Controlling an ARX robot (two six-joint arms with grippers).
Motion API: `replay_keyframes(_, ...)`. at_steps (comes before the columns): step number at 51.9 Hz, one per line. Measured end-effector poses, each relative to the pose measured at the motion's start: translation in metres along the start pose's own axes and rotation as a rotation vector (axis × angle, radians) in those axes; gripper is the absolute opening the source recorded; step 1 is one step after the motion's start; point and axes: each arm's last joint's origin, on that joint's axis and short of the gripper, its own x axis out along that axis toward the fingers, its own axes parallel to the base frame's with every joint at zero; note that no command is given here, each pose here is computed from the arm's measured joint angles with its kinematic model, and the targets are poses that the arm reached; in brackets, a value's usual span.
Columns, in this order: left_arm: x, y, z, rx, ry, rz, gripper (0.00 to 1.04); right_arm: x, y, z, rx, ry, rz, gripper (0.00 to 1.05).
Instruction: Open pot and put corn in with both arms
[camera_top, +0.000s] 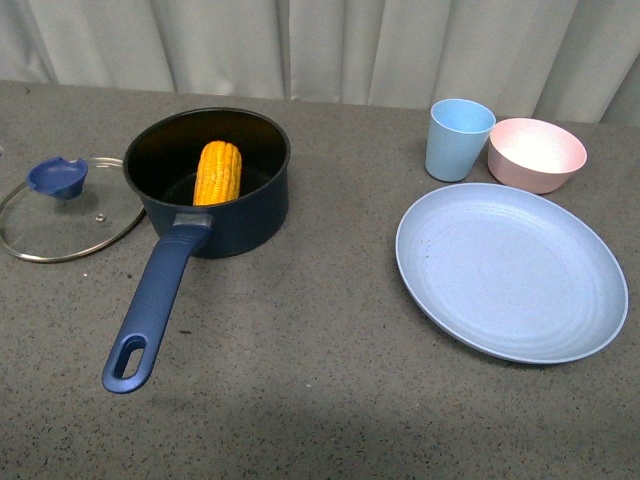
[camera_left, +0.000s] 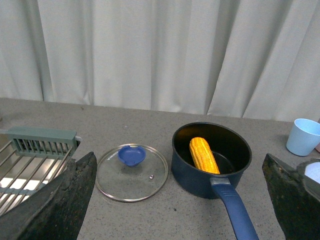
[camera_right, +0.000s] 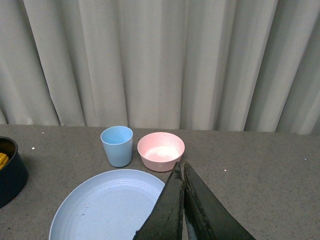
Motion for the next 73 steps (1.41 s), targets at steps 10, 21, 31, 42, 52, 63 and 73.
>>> replay_keyframes(10,0.000,0.000,0.000,0.000,0.000,0.000,0.98,-0.005,0.000,0.001,0.000,-0.004,0.000,0.01)
replay_keyframes(21,0.000,0.000,0.000,0.000,0.000,0.000,0.98,-0.010,0.000,0.001,0.000,-0.005,0.000,0.01)
replay_keyframes(31,0.000,0.000,0.000,0.000,0.000,0.000,0.98,-0.013,0.000,0.001,0.000,-0.006,0.000,0.01)
replay_keyframes(42,0.000,0.000,0.000,0.000,0.000,0.000,0.98,-0.017,0.000,0.001,0.000,-0.006,0.000,0.01)
replay_keyframes(52,0.000,0.000,0.000,0.000,0.000,0.000,0.98,-0.027,0.000,-0.003,0.000,0.015,0.002,0.01)
replay_keyframes(63,0.000,0.000,0.000,0.000,0.000,0.000,0.98,-0.028,0.000,-0.002,0.000,0.000,0.003,0.05)
replay_keyframes(73,0.000,0.000,0.000,0.000,0.000,0.000,0.98,-0.028,0.000,-0.002,0.000,-0.001,0.003,0.35)
